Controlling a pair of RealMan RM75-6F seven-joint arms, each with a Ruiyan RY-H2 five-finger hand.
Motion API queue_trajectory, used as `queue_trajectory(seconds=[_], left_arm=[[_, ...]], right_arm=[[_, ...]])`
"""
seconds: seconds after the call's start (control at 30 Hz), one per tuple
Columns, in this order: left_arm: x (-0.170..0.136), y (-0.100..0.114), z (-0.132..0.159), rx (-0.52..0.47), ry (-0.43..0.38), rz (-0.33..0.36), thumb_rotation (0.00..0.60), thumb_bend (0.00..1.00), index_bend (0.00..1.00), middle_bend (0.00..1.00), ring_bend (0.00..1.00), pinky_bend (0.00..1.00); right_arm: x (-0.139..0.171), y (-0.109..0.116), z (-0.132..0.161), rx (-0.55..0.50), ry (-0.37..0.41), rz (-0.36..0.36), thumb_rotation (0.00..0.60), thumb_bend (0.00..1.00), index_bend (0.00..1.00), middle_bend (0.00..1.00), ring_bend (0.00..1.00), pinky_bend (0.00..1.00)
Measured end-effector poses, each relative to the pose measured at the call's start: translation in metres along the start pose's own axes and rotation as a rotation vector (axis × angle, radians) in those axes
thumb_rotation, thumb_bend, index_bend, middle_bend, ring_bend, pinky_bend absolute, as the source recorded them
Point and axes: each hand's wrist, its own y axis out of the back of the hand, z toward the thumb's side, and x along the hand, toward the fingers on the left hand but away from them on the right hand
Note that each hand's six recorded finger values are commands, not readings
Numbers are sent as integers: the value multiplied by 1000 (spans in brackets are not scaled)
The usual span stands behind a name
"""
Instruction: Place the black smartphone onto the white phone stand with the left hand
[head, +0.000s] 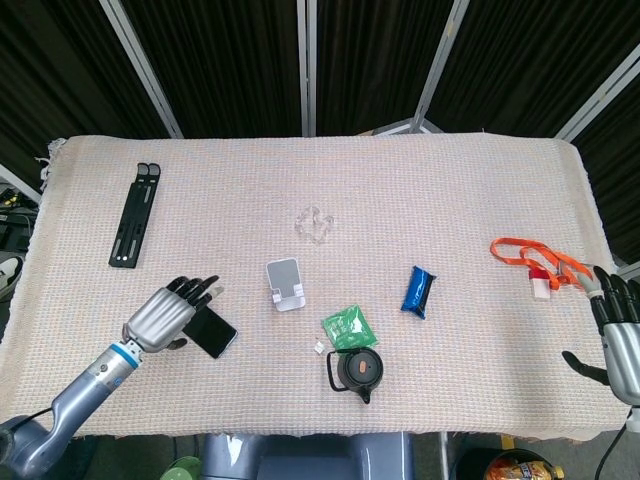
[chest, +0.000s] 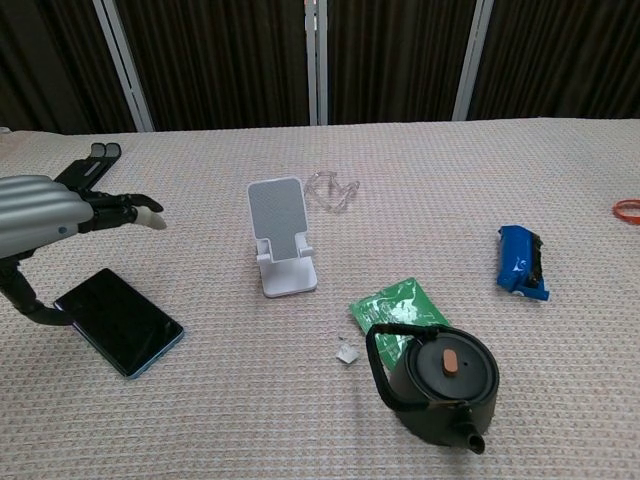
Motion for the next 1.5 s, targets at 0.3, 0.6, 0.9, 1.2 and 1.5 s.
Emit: queue_trajectory(seconds=[0.3,0.6,0.9,1.2,1.5], left_arm=[[18,-23,-2,95,-29,-71,600,0,133,33,155,197],[21,-40,-3,119,-40,-110,600,0,152,54,175,224],[31,-48,6,113,-57,-111,600,37,462,320,402,412],[31,-39,7,108,-58,-74,600,146,604,410,476,462],[13,1,-6,139,-43,36,600,146,603,410,476,462]], right_arm=[[-4,-6,-5,14,-30,19,600,0,0,0,0,0],[-6,-12,-6,20,-37,36,600,0,0,0,0,0],[-6,-12,-8,15,-41,40,600,0,0,0,0,0],[-6,-11,-9,7,-42,38,600,0,0,0,0,0],[-4,-7,-7,-12,-32,31,600,0,0,0,0,0]])
